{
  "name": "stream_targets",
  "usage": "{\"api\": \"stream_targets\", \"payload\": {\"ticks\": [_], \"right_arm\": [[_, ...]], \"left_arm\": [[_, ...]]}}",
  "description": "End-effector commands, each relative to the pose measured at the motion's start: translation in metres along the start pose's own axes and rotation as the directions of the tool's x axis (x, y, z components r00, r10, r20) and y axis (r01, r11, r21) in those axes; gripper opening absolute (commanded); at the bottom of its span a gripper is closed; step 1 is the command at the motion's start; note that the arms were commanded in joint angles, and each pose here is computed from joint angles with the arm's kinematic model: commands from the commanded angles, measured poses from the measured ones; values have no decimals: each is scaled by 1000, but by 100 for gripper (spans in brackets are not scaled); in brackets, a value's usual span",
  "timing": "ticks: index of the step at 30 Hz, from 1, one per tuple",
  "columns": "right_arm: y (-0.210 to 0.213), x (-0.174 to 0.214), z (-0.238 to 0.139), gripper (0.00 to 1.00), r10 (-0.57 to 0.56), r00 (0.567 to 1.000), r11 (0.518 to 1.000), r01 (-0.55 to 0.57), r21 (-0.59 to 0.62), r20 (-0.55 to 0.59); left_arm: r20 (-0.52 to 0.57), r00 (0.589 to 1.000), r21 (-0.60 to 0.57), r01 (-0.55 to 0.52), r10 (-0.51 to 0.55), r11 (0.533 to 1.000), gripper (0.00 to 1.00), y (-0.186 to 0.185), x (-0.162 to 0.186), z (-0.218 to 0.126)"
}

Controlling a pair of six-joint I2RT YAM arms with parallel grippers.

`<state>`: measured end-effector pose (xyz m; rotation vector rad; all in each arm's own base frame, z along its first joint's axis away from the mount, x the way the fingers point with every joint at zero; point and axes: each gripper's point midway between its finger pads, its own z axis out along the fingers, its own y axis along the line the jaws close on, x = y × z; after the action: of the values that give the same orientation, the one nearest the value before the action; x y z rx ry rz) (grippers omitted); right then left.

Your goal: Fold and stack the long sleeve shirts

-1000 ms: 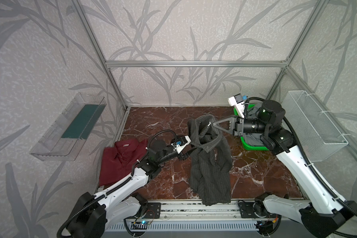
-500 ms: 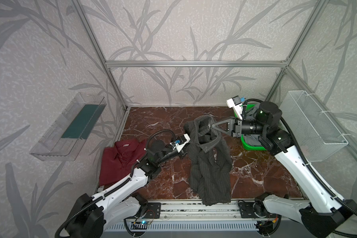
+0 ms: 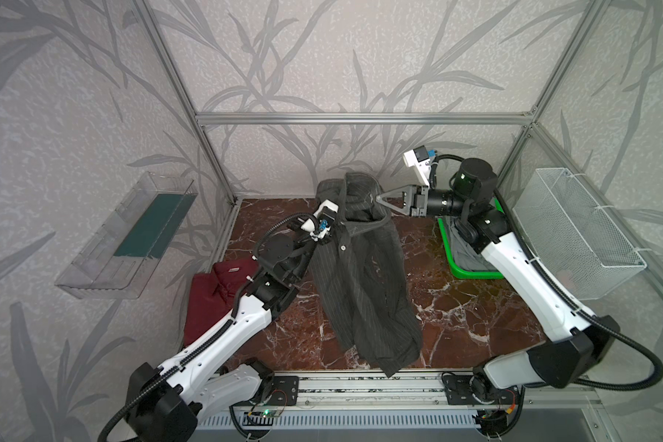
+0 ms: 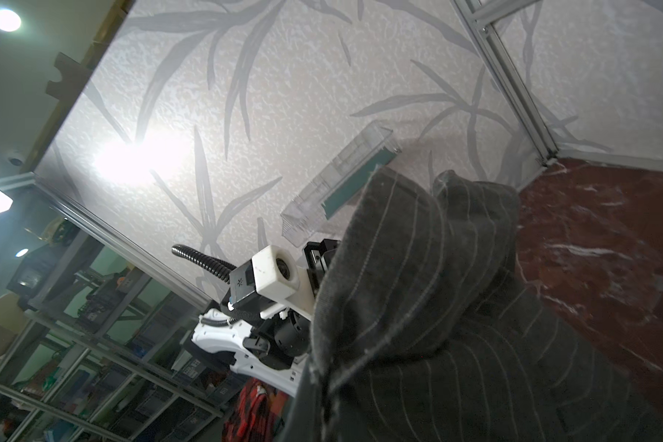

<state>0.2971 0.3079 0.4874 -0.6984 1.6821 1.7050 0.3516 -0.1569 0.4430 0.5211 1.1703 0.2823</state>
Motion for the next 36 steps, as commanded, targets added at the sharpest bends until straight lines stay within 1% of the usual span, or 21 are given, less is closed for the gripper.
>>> {"api": "stream_targets", "payload": {"ticks": [1,2,5,7,8,10,12,15,17,19,21,23,24,26,27,28,29,30,32,34,36], "right_arm": [[40,-30,7,0,-88,996,989,90,-114,16],[46,-38,9,0,-111,994,985,113,-133,20],[53,-56,8,0,-158,986,977,163,-138,44],[42,-69,-2,0,-137,987,983,146,-114,84],[37,-75,-11,0,-151,981,981,164,-106,118],[8,-77,-29,0,-90,980,993,103,-66,178],[-28,-71,-47,0,-19,971,999,26,-28,237],[-83,-50,-72,0,109,942,993,-119,11,318],[-121,-28,-86,0,193,909,975,-219,29,368],[-153,-5,-98,0,263,879,949,-310,58,397],[-178,18,-111,0,299,856,924,-370,96,422],[-203,42,-127,0,337,826,883,-444,154,452],[-212,51,-134,0,341,819,866,-464,184,461],[-235,80,-149,0,374,792,790,-545,282,482],[-249,99,-158,2,384,779,727,-586,358,496],[-256,112,-164,3,378,782,691,-595,411,495],[-262,122,-172,4,366,786,655,-598,462,499],[-266,131,-180,9,354,787,615,-603,508,505],[-267,139,-189,21,326,802,587,-586,559,500],[-265,140,-196,35,312,806,565,-583,584,502],[-258,138,-199,46,297,816,564,-570,598,496]], "left_arm": [[-4,984,-170,-176,178,970,0,57,-34,12],[0,974,-167,-223,226,960,0,62,-45,16],[38,949,-153,-303,312,941,0,73,-75,24],[61,930,-138,-351,362,926,0,71,-88,28],[68,920,-124,-377,387,918,0,66,-90,28],[67,922,-99,-375,382,922,0,49,-84,28],[52,901,-27,-429,430,903,0,13,-61,26],[5,897,97,-441,443,892,0,-62,-7,15],[-27,895,172,-436,446,884,0,-121,32,2],[-75,925,164,-358,373,919,0,-158,57,-10],[-125,938,138,-306,323,942,0,-187,80,-21],[-190,954,54,-226,232,973,0,-208,100,-34],[-213,955,25,-207,207,978,0,-216,106,-39],[-245,951,0,-196,190,981,8,-239,118,-52],[-268,948,-5,-183,175,983,19,-249,124,-58],[-277,946,6,-176,171,984,31,-261,127,-64],[-280,945,15,-172,169,985,38,-269,128,-69],[-285,947,6,-152,147,988,46,-271,126,-73],[-296,954,-55,-63,44,996,67,-257,119,-75],[-281,959,-92,2,-28,996,84,-240,107,-77],[-244,966,-108,59,-84,992,92,-222,90,-78]]}}
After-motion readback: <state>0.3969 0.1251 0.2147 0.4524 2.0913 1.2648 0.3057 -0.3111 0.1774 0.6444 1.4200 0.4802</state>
